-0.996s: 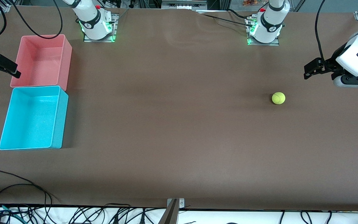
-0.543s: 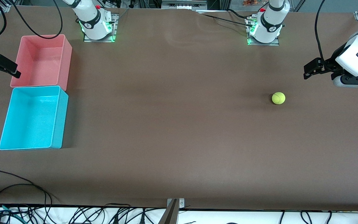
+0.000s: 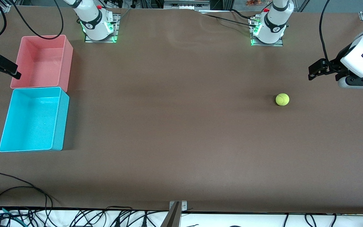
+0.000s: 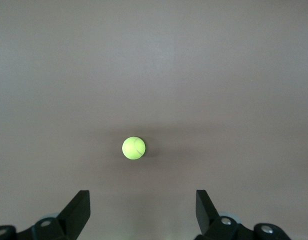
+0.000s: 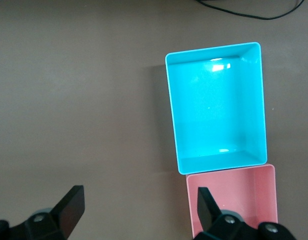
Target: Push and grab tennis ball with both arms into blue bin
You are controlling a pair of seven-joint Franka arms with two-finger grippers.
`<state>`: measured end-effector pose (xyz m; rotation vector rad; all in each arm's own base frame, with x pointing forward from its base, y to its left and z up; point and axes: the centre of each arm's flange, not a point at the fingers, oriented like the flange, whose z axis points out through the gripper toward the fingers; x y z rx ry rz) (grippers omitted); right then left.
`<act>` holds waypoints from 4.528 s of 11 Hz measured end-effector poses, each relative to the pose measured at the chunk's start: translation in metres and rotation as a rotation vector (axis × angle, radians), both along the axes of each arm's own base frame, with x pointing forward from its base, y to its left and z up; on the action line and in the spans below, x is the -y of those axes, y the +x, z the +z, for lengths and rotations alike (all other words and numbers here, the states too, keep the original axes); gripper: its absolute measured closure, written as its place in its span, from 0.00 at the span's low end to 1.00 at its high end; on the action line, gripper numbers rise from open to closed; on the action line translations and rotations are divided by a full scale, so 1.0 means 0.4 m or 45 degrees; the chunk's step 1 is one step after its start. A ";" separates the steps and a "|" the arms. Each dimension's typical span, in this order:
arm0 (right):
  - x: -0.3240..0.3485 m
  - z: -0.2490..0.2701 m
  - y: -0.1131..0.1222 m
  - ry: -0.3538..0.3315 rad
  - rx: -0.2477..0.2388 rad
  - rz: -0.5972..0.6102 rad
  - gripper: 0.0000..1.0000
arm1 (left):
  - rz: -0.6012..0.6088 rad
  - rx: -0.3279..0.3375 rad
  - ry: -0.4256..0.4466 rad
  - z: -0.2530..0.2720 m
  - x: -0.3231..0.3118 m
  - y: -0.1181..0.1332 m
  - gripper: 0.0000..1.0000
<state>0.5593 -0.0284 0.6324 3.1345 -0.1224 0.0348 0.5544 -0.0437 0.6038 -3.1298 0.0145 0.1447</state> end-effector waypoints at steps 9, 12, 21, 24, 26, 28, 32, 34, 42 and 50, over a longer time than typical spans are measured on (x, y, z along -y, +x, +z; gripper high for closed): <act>0.000 0.000 0.000 0.000 0.000 0.000 0.00 | -0.196 -0.082 -0.022 -0.039 -0.027 -0.006 0.99; 0.000 0.000 0.000 0.000 0.001 0.000 0.00 | -0.395 -0.110 -0.055 -0.069 -0.058 -0.005 0.99; 0.000 0.001 0.001 0.000 0.004 0.000 0.00 | -1.221 -0.009 -0.045 -0.288 -0.065 -0.059 0.99; 0.000 0.001 0.001 0.000 0.004 0.000 0.00 | -1.510 -0.015 -0.008 -0.361 -0.088 -0.101 0.99; 0.000 0.001 0.001 0.000 0.004 0.000 0.00 | -1.715 -0.019 0.031 -0.416 -0.108 -0.116 0.99; 0.000 0.001 0.001 0.000 0.004 0.000 0.00 | -1.836 0.002 0.036 -0.508 -0.145 -0.145 0.99; 0.001 0.001 0.001 0.000 0.005 -0.002 0.00 | -2.063 0.070 -0.001 -0.652 -0.213 -0.220 0.99; 0.001 0.001 0.001 0.000 0.005 -0.002 0.00 | -2.135 0.116 -0.049 -0.684 -0.278 -0.247 0.99; 0.001 0.002 0.002 0.000 0.008 -0.002 0.00 | -1.995 0.137 -0.045 -0.842 -0.400 -0.287 0.99; 0.001 0.002 0.002 0.000 0.010 -0.002 0.00 | -1.947 0.146 -0.042 -0.989 -0.433 -0.292 0.99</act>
